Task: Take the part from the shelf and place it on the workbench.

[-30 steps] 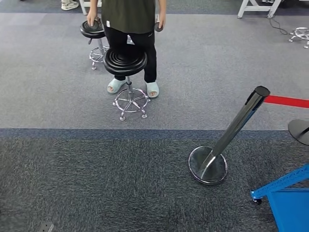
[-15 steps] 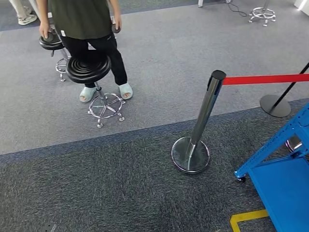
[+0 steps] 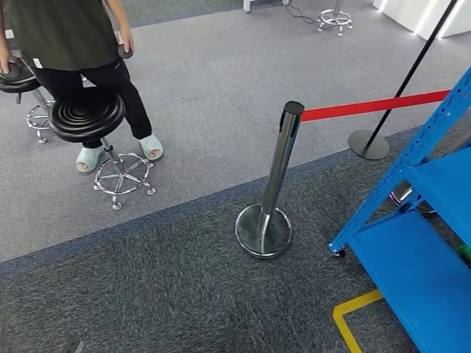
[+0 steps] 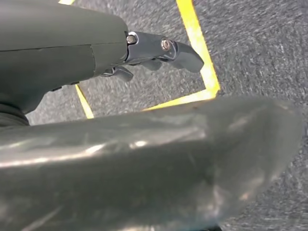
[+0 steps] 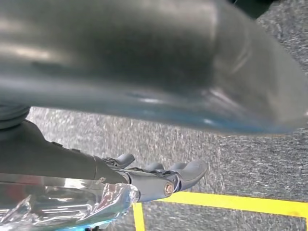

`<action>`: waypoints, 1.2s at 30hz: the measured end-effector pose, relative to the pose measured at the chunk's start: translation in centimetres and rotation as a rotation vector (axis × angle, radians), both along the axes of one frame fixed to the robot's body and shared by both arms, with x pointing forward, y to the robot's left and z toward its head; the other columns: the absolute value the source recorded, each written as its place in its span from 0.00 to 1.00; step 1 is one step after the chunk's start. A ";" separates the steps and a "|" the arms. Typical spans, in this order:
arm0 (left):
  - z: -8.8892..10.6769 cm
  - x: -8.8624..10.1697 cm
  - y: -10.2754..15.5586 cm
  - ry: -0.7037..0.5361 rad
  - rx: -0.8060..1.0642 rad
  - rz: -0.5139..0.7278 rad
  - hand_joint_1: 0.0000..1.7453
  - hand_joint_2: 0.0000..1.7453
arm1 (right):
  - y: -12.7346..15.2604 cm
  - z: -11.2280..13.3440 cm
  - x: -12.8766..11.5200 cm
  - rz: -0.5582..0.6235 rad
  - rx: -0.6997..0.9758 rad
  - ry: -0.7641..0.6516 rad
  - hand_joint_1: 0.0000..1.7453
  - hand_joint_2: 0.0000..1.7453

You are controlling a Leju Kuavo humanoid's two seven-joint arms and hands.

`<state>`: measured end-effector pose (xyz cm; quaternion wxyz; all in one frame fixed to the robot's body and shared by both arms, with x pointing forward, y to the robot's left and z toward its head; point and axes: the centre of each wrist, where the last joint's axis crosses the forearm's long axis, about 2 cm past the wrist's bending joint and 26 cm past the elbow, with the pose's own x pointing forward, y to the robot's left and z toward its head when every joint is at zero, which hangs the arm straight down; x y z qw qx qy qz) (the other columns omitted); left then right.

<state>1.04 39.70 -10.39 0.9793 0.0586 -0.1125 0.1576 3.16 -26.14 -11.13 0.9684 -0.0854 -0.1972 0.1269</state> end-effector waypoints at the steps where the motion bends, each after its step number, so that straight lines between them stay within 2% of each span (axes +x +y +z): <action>1: 0.0 -0.2 0.0 0.005 0.002 0.002 0.00 0.00 | 0.0 0.0 0.2 0.003 -0.001 -0.004 0.00 0.00; 12: 0.0 0.2 -0.2 -0.012 -0.008 -0.001 0.00 0.00 | 0.2 0.0 0.3 -0.005 -0.004 -0.015 0.00 0.00; 18: -0.1 -0.2 -0.3 -0.007 0.022 0.005 0.00 0.00 | 0.6 0.1 0.6 -0.155 -0.010 -0.039 0.00 0.00; 21: -0.1 -0.2 -0.6 0.011 0.014 0.007 0.00 0.00 | 0.8 0.1 0.5 -0.182 -0.012 -0.044 0.00 0.00; 28: -0.1 0.2 -0.5 0.023 0.031 -0.016 0.00 0.00 | 0.9 0.1 0.1 -0.124 0.009 0.006 0.00 0.00; 36: -0.2 -0.1 -0.7 0.026 0.033 -0.004 0.00 0.00 | 0.9 0.1 0.1 -0.122 0.011 -0.008 0.00 0.00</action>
